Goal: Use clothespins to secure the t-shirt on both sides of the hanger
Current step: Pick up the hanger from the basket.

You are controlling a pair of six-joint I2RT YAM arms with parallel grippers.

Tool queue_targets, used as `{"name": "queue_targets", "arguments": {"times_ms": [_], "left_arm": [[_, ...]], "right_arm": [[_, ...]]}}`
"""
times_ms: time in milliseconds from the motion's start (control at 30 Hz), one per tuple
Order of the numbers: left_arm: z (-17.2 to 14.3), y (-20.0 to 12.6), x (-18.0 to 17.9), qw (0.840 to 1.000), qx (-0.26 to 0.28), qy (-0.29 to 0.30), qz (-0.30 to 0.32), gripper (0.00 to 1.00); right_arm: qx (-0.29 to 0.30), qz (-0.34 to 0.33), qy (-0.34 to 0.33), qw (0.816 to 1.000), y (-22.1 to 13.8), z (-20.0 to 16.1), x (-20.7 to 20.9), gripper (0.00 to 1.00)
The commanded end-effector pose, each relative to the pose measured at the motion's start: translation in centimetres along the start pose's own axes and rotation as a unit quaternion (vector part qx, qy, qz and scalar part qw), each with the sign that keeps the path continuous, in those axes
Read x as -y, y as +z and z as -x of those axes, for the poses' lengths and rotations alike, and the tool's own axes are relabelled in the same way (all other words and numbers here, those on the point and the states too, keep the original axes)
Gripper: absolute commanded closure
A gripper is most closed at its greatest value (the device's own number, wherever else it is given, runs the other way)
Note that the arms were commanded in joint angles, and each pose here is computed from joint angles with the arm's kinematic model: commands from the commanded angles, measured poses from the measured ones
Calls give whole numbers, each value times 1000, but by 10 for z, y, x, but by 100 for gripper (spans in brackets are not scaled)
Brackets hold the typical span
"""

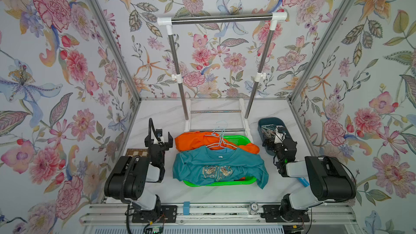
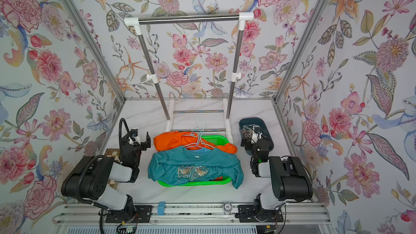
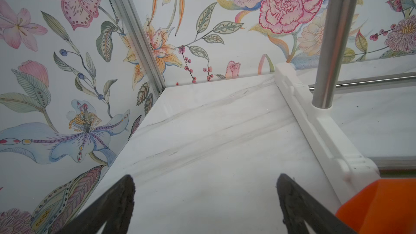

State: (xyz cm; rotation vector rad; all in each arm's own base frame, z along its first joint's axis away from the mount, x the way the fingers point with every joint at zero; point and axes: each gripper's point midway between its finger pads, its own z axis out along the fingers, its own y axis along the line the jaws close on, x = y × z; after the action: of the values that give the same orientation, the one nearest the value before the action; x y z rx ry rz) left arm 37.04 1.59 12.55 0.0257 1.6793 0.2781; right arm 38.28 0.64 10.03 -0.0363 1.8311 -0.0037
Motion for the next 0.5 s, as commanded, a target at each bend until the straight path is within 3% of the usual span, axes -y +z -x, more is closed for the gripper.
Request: {"name": "queue_targets", "arguments": {"times_ms": [0, 467], "left_arm": [[13, 4, -2, 1000, 24, -1, -1, 0], [12, 4, -2, 1000, 24, -2, -1, 0]], "right_arm": [[11, -1, -5, 1000, 3, 7, 1, 1], [11, 0, -5, 1000, 3, 7, 2, 1]]}}
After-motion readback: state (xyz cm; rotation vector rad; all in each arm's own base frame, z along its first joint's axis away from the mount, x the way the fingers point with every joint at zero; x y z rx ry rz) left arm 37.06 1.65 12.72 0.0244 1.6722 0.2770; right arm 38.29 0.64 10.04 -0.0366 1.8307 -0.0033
